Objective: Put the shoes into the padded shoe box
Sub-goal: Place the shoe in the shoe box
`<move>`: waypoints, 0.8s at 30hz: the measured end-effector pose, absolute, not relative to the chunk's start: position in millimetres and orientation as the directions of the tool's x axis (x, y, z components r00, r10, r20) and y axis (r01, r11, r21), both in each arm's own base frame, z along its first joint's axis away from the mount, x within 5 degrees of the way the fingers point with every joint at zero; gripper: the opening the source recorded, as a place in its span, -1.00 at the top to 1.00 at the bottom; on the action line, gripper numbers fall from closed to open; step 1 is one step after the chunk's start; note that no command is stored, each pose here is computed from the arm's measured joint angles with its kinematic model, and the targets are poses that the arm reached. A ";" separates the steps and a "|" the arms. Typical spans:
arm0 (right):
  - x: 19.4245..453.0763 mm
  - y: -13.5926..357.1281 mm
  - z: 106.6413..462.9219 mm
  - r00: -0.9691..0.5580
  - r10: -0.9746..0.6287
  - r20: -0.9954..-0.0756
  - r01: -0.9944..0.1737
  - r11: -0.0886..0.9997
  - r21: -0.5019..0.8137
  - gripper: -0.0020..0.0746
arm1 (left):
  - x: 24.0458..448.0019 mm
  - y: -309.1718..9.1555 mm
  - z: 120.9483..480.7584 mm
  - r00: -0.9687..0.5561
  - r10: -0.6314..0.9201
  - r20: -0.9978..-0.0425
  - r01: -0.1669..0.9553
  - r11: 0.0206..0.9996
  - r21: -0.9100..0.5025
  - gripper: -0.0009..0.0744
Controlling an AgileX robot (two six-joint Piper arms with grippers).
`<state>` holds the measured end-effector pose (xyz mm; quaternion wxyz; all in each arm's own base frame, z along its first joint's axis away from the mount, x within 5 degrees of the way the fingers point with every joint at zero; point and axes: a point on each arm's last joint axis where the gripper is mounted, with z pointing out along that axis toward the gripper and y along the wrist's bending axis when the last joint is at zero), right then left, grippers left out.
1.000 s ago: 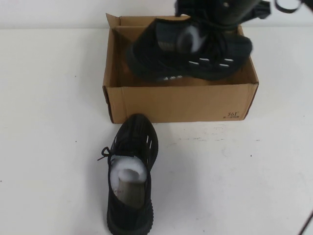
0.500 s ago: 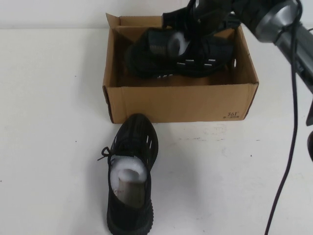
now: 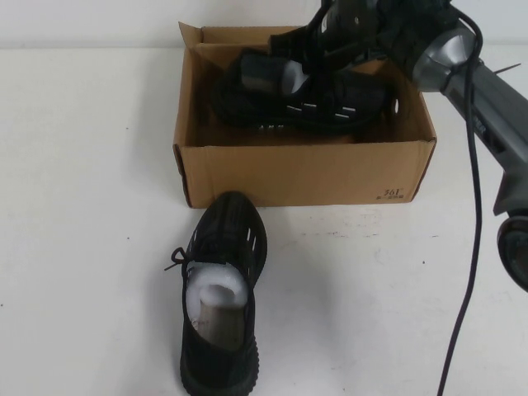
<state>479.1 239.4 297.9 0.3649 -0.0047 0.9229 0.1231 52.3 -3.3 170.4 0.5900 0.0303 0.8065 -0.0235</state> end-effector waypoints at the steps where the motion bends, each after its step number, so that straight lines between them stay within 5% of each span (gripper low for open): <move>1: 480.3 238.6 296.5 -0.734 0.083 -0.674 -0.096 0.970 0.224 0.90 | 52.3 -3.3 170.4 -0.302 0.021 -0.953 0.077 0.997 -0.002 0.99; 24: 496.3 240.2 264.1 -0.732 0.058 -0.679 -0.115 0.972 0.207 0.90 | 52.3 -3.3 170.4 -0.302 0.021 -0.953 0.077 0.997 -0.002 0.99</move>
